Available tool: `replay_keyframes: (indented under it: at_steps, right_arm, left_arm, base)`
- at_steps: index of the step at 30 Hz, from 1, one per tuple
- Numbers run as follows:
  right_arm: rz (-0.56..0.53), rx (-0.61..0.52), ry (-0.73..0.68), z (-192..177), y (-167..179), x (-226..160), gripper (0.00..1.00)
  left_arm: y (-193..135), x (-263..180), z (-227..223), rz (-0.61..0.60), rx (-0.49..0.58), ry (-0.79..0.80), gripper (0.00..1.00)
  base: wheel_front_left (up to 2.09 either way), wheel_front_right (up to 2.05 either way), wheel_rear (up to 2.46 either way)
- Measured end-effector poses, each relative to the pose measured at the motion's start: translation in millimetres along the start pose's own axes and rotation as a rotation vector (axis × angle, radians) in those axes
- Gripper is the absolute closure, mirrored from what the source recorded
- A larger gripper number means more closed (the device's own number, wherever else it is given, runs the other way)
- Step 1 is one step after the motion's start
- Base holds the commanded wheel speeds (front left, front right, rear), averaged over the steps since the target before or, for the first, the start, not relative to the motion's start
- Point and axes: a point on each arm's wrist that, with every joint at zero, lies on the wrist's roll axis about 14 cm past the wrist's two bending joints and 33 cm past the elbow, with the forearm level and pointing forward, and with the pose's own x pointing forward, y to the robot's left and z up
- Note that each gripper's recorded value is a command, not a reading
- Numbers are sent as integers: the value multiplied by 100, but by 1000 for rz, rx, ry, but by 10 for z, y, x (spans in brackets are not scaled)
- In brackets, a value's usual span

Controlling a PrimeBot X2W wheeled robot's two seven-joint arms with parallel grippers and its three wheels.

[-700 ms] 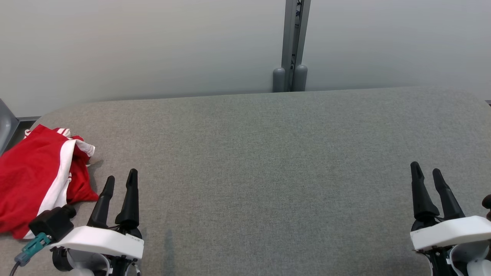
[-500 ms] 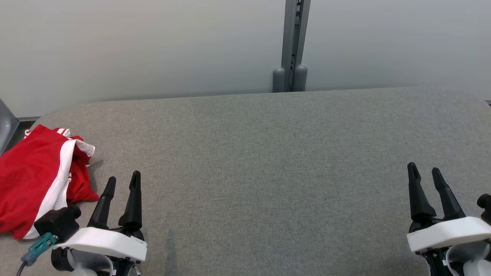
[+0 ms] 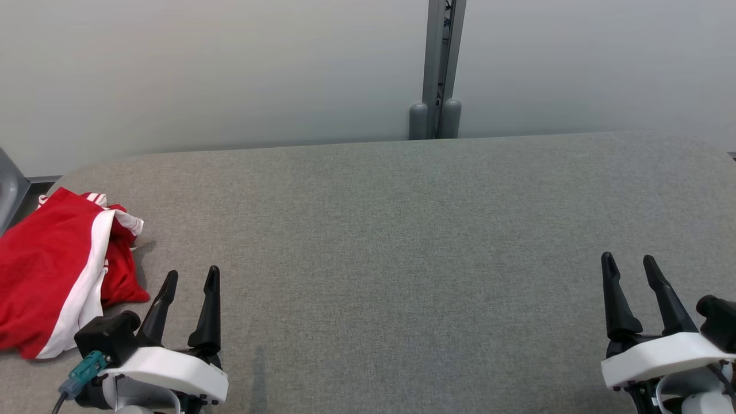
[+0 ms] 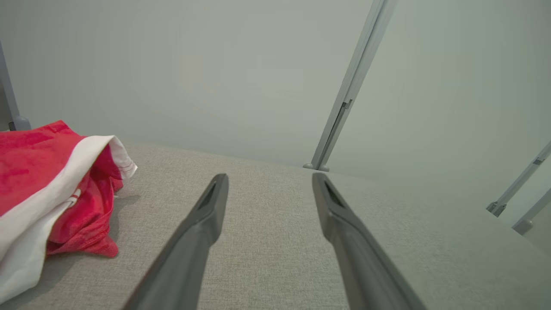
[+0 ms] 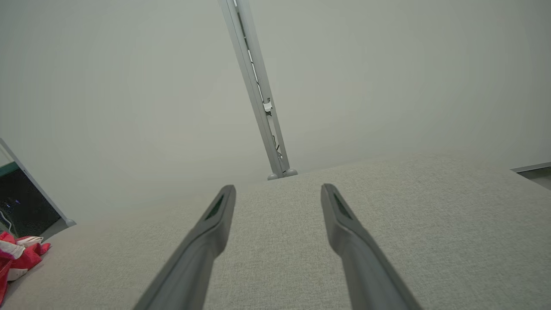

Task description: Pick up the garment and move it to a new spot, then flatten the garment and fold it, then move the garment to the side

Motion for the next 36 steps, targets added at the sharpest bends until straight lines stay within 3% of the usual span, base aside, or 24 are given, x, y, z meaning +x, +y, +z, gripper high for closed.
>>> replay_keyframes:
  at_steps: [19,36]
  right_arm:
    - [11,-125,8,-88,14,-41,0]
    - [16,-150,6,-153,37,-61,0]
  left_arm:
    - [83,-46,-102,17,138,13,0]
    - [88,-42,-139,4,232,9,0]
  base:
    - [0,0,0]
    - [0,0,0]
